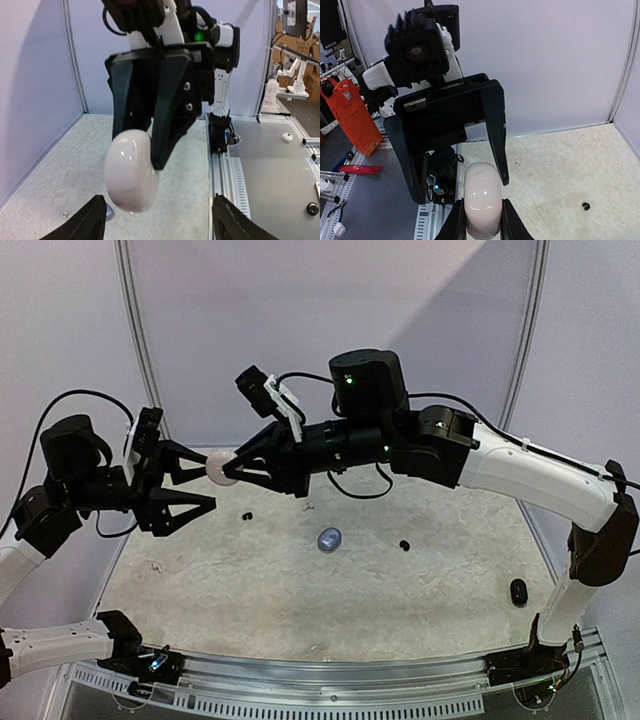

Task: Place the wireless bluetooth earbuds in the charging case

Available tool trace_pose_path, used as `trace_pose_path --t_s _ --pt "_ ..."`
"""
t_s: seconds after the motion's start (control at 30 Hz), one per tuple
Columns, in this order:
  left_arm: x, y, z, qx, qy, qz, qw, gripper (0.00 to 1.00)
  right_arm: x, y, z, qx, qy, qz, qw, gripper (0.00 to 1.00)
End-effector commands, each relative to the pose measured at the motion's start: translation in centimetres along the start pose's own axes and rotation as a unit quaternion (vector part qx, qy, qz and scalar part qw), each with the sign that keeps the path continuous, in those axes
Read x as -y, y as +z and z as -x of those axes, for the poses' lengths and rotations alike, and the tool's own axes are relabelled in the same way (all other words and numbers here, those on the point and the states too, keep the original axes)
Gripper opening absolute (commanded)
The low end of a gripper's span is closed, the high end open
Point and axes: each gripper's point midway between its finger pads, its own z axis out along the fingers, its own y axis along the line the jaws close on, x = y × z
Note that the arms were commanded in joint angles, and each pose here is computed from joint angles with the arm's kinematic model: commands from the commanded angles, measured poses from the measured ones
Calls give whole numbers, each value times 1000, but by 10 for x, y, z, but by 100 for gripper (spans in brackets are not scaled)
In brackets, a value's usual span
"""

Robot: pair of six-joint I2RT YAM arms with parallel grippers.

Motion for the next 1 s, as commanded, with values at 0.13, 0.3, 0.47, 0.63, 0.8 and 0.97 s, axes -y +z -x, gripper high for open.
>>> trace_pose_path --t_s 0.13,0.3,0.47,0.63,0.8,0.97 --pt "6 -4 -28 -65 52 -11 996 49 -18 -16 -5 -85 -170 -27 981 0" --pt "5 -1 -23 -50 42 -8 998 43 -19 -11 -4 -86 -194 -31 977 0" --pt "9 2 -5 -7 47 -19 999 48 -19 -5 -7 -93 -209 -32 973 0" --pt "11 7 -7 -2 44 -31 999 41 -20 -2 -4 -85 -218 -32 972 0" --pt "10 9 -11 0 36 -28 999 29 -20 0 -3 -81 -220 -31 972 0" --pt "11 10 -12 1 29 -33 999 33 -22 0 3 -69 -221 -28 972 0"
